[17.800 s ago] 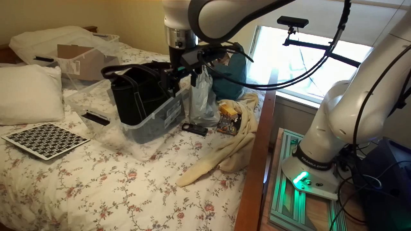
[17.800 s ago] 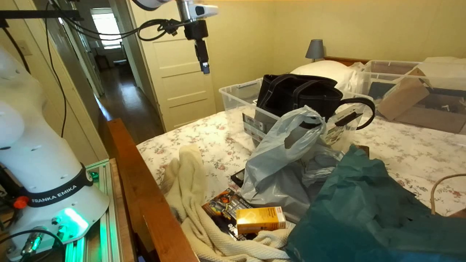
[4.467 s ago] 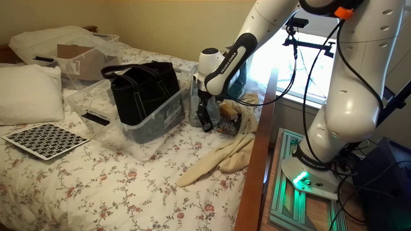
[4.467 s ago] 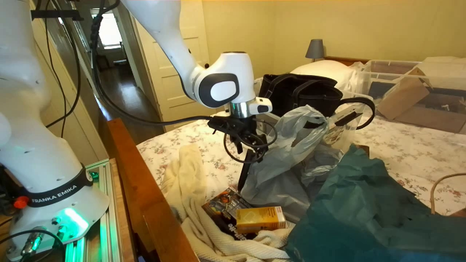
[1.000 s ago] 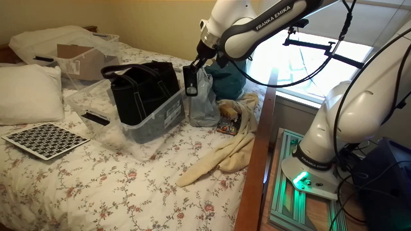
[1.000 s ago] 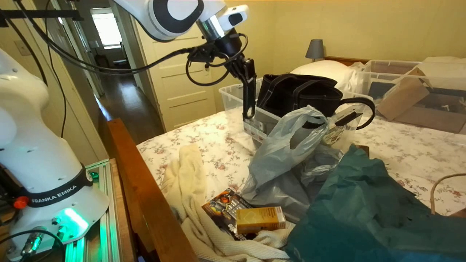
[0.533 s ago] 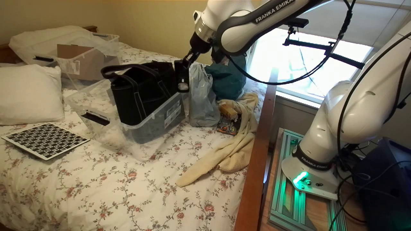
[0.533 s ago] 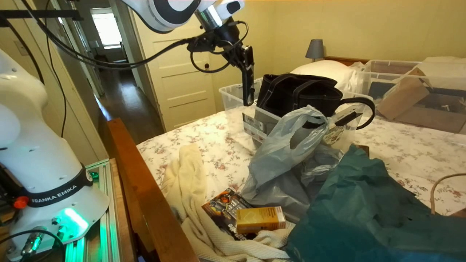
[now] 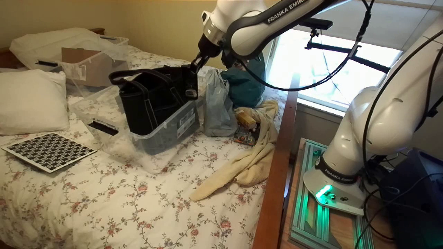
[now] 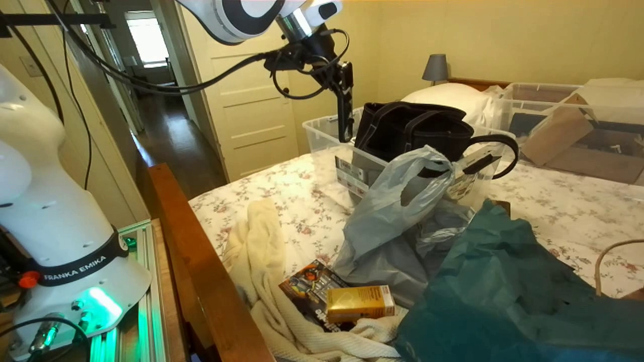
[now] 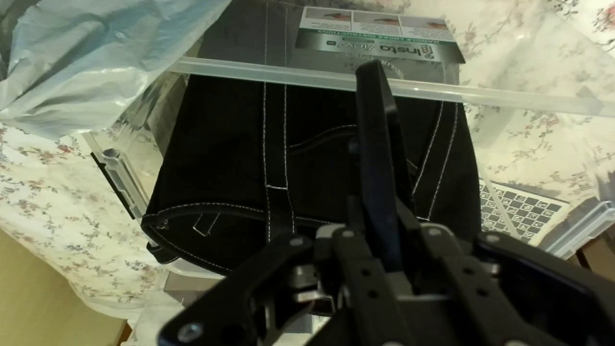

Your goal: Put the black tag in the storage box

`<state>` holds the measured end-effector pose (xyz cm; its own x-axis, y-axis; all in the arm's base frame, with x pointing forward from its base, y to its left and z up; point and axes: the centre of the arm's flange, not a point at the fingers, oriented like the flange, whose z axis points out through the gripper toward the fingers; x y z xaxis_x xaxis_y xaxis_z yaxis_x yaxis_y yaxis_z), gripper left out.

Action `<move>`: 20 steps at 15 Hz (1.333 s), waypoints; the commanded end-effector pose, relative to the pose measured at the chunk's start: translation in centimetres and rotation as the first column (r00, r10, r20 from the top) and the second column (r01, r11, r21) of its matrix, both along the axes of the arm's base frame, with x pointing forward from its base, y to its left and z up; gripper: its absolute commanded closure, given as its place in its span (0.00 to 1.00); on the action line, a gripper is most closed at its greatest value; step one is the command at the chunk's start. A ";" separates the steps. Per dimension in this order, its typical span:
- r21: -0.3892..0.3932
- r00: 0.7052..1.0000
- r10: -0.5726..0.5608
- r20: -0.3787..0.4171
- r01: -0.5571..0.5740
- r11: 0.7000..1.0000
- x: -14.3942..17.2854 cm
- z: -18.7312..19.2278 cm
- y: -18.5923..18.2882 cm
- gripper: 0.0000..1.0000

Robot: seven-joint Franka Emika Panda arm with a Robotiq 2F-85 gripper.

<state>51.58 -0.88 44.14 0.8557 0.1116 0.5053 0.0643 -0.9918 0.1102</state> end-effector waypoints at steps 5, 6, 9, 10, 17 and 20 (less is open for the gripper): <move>0.000 1.000 0.000 0.001 0.000 1.000 0.0 0.0 0.0 0.84; 0.000 1.000 0.000 0.001 0.000 1.000 0.0 0.0 0.0 0.84; 0.000 1.000 0.000 0.001 0.000 1.000 0.0 0.1 0.0 0.84; 0.000 1.000 0.000 0.001 0.000 1.000 0.0 0.1 0.0 0.84; -0.043 0.997 0.074 0.014 -0.073 0.996 3.7 0.8 -0.3 0.96; -0.065 0.982 0.191 0.000 -0.191 0.980 6.3 0.6 0.3 0.96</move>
<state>54.22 -0.75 44.85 0.8349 0.2070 0.5100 0.1449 -0.9765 0.1593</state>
